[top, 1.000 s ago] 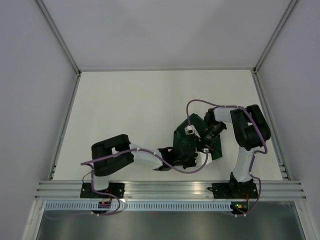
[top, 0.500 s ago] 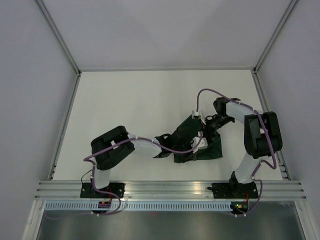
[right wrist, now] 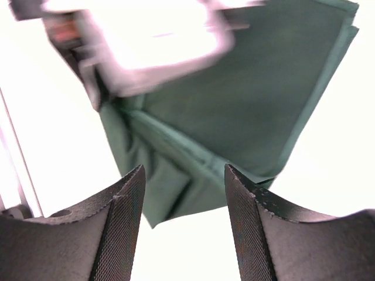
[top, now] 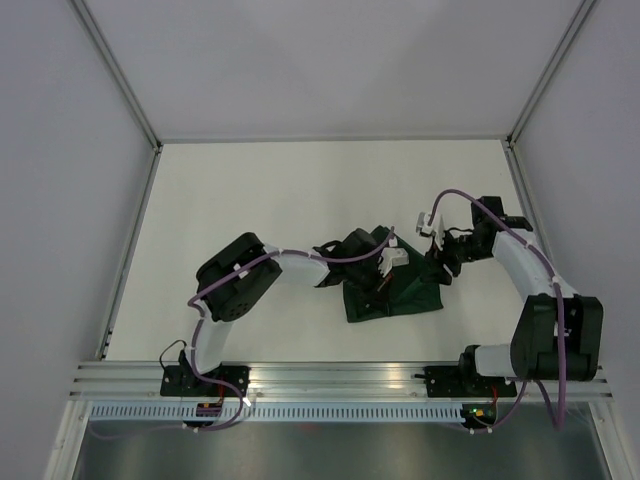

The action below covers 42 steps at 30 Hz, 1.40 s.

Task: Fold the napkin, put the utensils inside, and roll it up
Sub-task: Roll the napkin at the center of the board.

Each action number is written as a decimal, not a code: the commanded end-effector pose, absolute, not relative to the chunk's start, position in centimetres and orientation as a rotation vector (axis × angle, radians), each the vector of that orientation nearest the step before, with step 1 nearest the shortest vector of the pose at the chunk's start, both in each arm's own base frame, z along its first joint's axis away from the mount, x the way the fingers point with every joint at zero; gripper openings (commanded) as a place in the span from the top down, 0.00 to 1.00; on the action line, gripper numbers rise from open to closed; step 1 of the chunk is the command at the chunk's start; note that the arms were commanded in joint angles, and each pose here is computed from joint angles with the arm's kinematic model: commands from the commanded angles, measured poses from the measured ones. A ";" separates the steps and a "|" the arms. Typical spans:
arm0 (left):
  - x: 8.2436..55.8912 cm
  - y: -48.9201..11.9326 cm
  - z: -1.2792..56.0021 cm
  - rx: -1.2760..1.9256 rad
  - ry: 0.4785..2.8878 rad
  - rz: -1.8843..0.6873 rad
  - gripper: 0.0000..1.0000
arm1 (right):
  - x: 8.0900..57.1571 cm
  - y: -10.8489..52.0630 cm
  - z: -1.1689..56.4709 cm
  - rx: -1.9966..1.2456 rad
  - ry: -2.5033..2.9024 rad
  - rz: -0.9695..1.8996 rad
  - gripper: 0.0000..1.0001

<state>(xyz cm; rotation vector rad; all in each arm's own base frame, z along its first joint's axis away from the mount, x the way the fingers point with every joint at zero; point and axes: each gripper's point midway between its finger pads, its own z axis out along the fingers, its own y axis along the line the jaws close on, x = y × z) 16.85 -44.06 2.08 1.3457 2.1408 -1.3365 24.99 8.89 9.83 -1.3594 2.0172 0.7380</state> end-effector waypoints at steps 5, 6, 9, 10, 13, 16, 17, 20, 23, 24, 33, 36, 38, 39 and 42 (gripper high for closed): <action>16.4 -41.7 -0.8 1.116 2.588 -1.477 0.98 | 22.7 10.4 9.0 -1.493 1.834 0.575 0.35; 16.6 -41.5 -1.1 1.096 2.607 -1.491 0.98 | 21.8 10.7 8.3 -1.523 1.834 0.551 0.34; 16.9 -41.5 -1.0 1.063 2.641 -1.521 0.98 | 20.6 12.0 7.1 -1.587 1.799 0.499 0.32; 16.9 -41.4 -1.3 1.047 2.658 -1.526 0.98 | 20.4 12.3 6.8 -1.603 1.788 0.487 0.32; 17.0 -41.4 -1.5 1.032 2.679 -1.534 0.98 | 19.6 13.5 5.7 -1.655 1.762 0.442 0.31; 17.0 -41.5 -1.4 1.027 2.687 -1.556 0.98 | 19.4 14.2 4.5 -1.701 1.734 0.390 0.30; 17.0 -41.5 -1.7 1.024 2.697 -1.552 0.98 | 19.5 14.8 4.4 -1.716 1.707 0.383 0.30; 16.9 -41.5 -2.0 1.025 2.705 -1.558 0.98 | 19.1 15.1 3.4 -1.746 1.709 0.378 0.29; 16.9 -41.5 -2.0 1.029 2.704 -1.566 0.98 | 18.8 15.4 2.5 -1.770 1.710 0.369 0.30; 16.8 -41.5 -2.0 1.032 2.702 -1.572 0.98 | 18.8 15.5 2.5 -1.775 1.705 0.366 0.30; 16.8 -41.6 -1.4 1.063 2.676 -1.609 0.98 | 18.6 15.9 1.6 -1.832 1.724 0.345 0.42; 16.8 -41.4 -1.3 1.064 2.674 -1.622 0.98 | 18.6 15.9 1.4 -1.852 1.736 0.344 0.51; 16.9 -41.3 -1.1 1.060 2.670 -1.626 0.98 | 18.4 15.9 1.1 -1.868 1.757 0.361 0.60; 17.1 -41.2 -1.1 1.053 2.669 -1.627 0.98 | 18.5 15.9 1.1 -1.869 1.764 0.366 0.63; 17.6 -40.8 -0.4 1.042 2.648 -1.627 0.94 | 18.3 16.1 0.9 -1.876 1.782 0.393 0.75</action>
